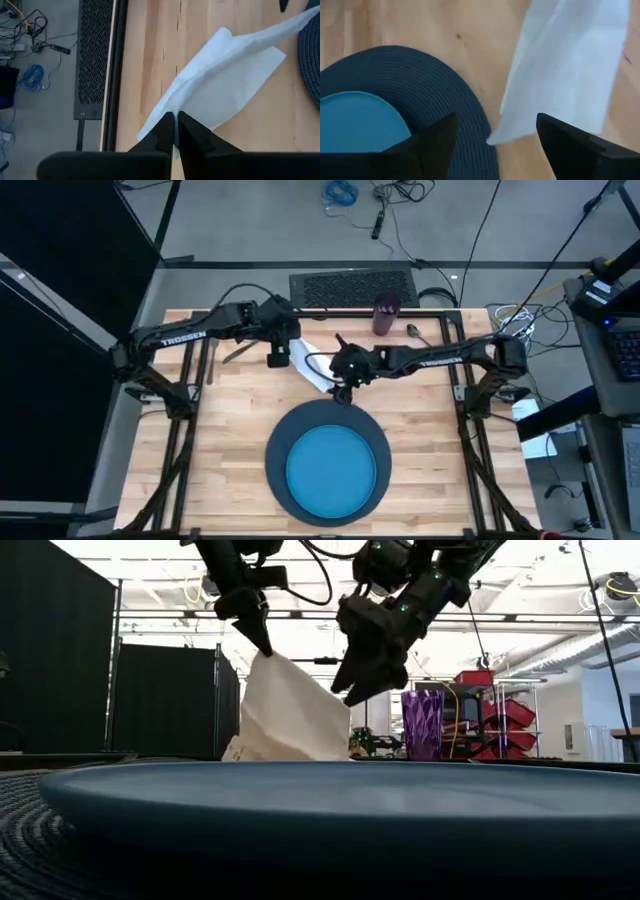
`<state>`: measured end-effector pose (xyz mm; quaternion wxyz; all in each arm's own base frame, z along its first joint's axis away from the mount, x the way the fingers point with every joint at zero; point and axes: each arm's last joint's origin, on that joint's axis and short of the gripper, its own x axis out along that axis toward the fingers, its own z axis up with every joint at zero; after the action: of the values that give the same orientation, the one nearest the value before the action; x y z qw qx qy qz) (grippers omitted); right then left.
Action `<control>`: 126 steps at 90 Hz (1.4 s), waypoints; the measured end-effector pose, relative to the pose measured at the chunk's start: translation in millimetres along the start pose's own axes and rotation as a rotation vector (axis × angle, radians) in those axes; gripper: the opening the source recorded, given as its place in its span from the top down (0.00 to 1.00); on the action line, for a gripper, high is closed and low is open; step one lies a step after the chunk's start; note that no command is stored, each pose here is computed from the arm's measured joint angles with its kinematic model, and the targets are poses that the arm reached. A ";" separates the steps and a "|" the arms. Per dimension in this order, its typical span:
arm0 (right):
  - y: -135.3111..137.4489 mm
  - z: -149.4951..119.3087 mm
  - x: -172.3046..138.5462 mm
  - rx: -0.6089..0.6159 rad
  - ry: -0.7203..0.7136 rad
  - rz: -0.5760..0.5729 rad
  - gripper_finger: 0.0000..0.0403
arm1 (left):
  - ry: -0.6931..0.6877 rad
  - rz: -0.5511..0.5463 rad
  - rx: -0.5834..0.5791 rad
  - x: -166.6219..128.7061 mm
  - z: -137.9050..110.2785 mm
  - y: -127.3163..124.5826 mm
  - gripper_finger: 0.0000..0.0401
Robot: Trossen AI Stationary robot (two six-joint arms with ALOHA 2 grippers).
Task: Set table place
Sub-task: Fold the white table napkin
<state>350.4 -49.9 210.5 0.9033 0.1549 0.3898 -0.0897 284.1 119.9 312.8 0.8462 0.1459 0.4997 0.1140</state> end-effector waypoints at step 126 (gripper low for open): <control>-1.8 31.4 -7.7 -0.204 0.161 -0.263 1.00 | -0.028 0.002 -0.002 0.0 2.3 0.8 1.00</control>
<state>365.9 -62.2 236.1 0.8607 0.0170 0.4847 -0.1546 286.1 120.3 314.2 0.8531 0.1470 0.4876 0.1131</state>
